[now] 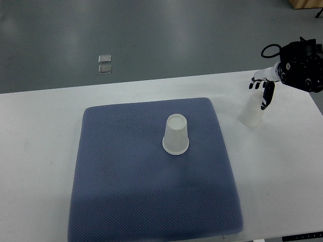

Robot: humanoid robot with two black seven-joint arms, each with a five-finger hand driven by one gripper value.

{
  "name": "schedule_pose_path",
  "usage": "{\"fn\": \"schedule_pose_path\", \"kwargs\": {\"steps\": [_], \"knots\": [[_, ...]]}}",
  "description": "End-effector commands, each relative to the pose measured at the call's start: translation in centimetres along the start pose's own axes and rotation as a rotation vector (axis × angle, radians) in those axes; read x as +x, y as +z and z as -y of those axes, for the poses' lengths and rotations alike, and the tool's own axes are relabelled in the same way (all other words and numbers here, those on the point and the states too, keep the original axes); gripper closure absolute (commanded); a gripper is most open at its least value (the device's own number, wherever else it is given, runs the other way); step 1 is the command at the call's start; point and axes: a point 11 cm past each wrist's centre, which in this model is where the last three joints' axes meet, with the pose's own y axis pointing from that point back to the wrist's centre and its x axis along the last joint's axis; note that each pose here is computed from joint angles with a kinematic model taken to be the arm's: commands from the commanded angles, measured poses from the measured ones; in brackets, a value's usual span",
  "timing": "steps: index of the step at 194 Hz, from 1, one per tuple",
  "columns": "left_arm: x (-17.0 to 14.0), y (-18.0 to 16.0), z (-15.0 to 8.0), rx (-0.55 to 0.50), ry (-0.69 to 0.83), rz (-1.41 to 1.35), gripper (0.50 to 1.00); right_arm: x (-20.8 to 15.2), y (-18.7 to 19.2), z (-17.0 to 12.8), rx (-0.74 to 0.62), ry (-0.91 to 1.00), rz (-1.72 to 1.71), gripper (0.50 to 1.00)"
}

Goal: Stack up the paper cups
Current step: 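Lower the right hand and close its fingers around the cup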

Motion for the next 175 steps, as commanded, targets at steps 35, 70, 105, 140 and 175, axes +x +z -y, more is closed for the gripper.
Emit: {"fn": "schedule_pose_path", "kwargs": {"steps": [35,70,105,140,175], "knots": [[0.1,0.0,0.0,0.000,0.005,-0.001,0.500,-0.7,0.0,0.5,-0.003,-0.009,0.000,0.634],[0.2,0.0,0.0,0.000,0.008,-0.001,0.500,-0.9,-0.7,0.9,0.005,-0.010,-0.010,0.636],[0.2,-0.5,0.0,0.008,0.008,-0.004,0.500,-0.9,-0.9,1.1,0.005,-0.007,-0.014,0.662],[0.2,-0.5,0.0,0.008,0.008,-0.004,0.500,-1.1,-1.2,1.2,0.021,-0.008,0.004,0.701],[0.2,-0.5,0.0,0.008,0.008,-0.004,0.500,-1.1,-1.3,1.2,0.022,-0.008,0.004,0.830]]}}
